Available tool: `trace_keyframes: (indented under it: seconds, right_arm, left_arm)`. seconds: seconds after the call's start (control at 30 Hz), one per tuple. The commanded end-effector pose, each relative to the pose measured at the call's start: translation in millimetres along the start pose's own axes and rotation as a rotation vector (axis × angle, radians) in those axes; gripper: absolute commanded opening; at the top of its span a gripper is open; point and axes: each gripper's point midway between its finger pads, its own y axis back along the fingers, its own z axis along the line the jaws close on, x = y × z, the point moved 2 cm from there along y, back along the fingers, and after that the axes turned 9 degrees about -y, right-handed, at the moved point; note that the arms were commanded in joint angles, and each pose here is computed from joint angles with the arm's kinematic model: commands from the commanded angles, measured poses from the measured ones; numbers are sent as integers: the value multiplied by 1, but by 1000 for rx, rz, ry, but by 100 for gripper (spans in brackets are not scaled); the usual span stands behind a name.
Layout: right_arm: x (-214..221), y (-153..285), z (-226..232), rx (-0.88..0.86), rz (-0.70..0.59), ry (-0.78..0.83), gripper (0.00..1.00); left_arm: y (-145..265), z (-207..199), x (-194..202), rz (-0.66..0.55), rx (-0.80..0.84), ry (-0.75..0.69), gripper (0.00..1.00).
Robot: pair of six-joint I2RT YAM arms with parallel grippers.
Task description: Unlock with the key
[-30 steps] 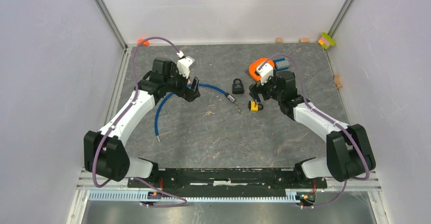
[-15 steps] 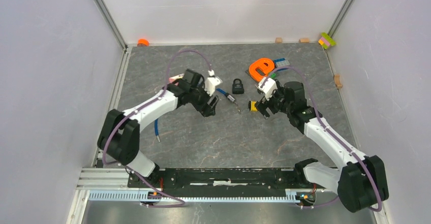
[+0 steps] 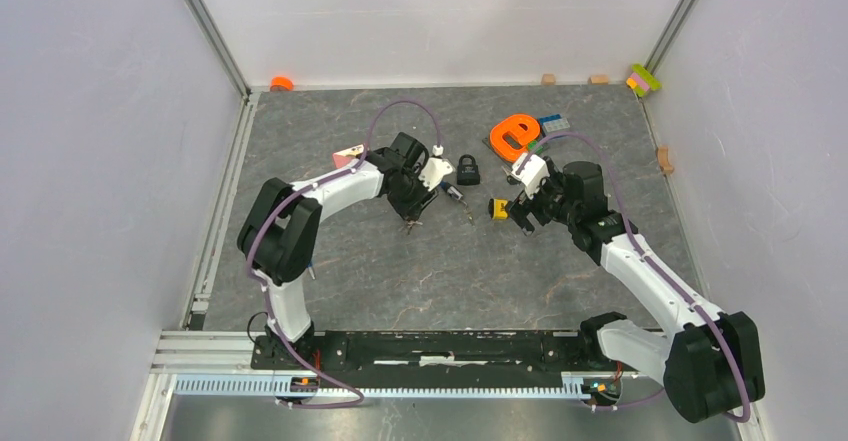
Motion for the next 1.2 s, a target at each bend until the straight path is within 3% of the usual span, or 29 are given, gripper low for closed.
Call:
trace_keyframes:
  seconds: [0.0, 0.47, 0.8, 1.07, 1.17]
  right_arm:
    - [-3, -1, -1, -7, -19, 7, 97]
    - [-2, -2, 1, -27, -22, -13, 97]
    - [-1, -1, 0, -30, -24, -19, 97]
    - [-2, -1, 1, -34, -29, -22, 97]
    - [-3, 0, 1, -36, -36, -19, 97]
  left_arm:
    - [-2, 7, -3, 17, -2, -45, 48]
    - [-11, 4, 0, 39, 25, -33, 38]
    - [-9, 0, 2, 37, 42, -22, 21]
    - [6, -8, -7, -31, 49, 16, 3]
    - [12, -8, -9, -51, 36, 23, 2]
